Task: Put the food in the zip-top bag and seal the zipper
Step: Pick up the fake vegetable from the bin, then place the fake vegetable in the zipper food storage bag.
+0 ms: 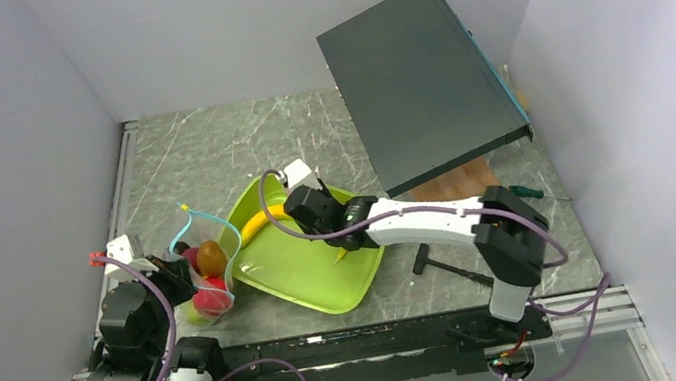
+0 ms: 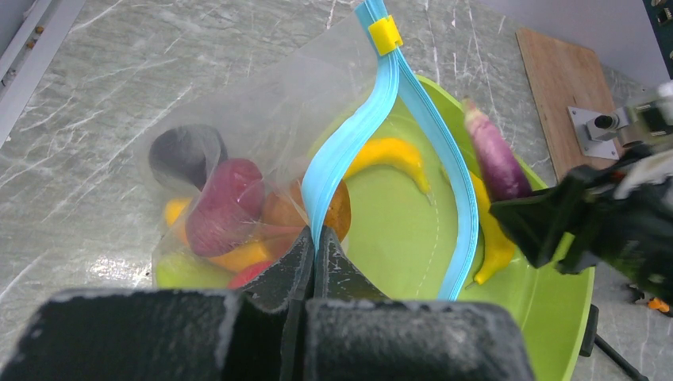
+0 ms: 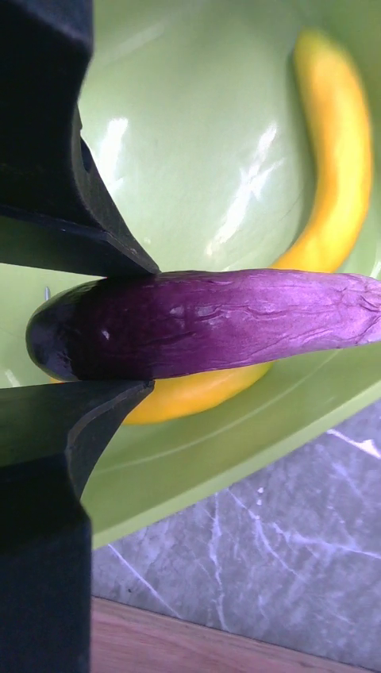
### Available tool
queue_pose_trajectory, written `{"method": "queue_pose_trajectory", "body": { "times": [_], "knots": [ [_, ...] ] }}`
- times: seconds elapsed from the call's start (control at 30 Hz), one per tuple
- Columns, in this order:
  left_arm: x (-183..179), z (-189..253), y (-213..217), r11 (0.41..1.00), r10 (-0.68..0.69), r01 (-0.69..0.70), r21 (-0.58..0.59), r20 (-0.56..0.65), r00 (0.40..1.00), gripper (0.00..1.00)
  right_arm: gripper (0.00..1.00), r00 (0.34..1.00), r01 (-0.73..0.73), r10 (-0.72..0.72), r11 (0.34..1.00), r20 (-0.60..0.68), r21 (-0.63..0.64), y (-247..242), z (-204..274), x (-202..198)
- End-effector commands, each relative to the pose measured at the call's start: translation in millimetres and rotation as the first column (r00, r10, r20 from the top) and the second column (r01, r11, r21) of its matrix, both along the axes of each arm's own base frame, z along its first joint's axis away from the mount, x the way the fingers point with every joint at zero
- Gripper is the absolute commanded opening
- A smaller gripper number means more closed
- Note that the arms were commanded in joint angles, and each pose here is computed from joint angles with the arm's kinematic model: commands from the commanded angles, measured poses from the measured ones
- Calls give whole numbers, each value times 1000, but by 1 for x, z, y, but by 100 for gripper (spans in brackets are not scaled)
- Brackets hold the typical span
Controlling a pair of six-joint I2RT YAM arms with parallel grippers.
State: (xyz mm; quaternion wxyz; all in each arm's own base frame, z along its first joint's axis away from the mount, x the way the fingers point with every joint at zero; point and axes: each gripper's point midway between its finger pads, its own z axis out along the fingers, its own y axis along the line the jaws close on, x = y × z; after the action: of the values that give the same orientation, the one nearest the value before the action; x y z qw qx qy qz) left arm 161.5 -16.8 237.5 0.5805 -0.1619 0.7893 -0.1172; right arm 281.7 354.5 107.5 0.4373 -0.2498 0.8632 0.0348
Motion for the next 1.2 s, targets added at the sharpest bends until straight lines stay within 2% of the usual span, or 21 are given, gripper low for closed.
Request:
{"method": "queue_pose_trajectory", "body": {
  "times": [0.0, 0.1, 0.2, 0.37, 0.47, 0.57, 0.7, 0.93, 1.17],
  "knots": [
    [7, 10, -1, 1000, -6, 6, 3, 35, 999, 0, 0, 997, -77, 73, 970, 28, 230, 22, 62, -12],
    [7, 9, -2, 1000, -8, 8, 3, 32, 999, 0, 0, 988, -149, 155, 922, 10, 358, 36, 92, -29],
    [7, 9, -2, 1000, -7, 7, 2, 32, 999, 0, 0, 962, -245, 272, 839, 15, 486, 52, 124, -51],
    [7, 10, -2, 1000, -7, 7, 2, 39, 999, 0, 0, 859, -402, 512, 660, 11, 635, 83, 171, -95],
    [6, 10, -2, 1000, -7, 7, 1, 40, 999, 0, 0, 805, -421, 593, 586, -12, 693, 94, 188, -113],
    [6, 11, -2, 1000, -8, 8, 1, 44, 999, 0, 0, 754, -420, 655, 540, -51, 729, 102, 197, -128],
    [5, 11, -2, 1000, -8, 8, 0, 47, 999, 0, 0, 701, -405, 703, 528, -117, 747, 109, 199, -140],
    [4, 12, -1, 1000, -7, 7, -1, 52, 999, 0, 1, 612, -340, 716, 620, -334, 707, 116, 168, -153],
    [4, 13, -2, 1000, -9, 9, -2, 55, 998, 0, 4, 609, -319, 692, 660, -386, 681, 123, 151, -150]
  ]
}}
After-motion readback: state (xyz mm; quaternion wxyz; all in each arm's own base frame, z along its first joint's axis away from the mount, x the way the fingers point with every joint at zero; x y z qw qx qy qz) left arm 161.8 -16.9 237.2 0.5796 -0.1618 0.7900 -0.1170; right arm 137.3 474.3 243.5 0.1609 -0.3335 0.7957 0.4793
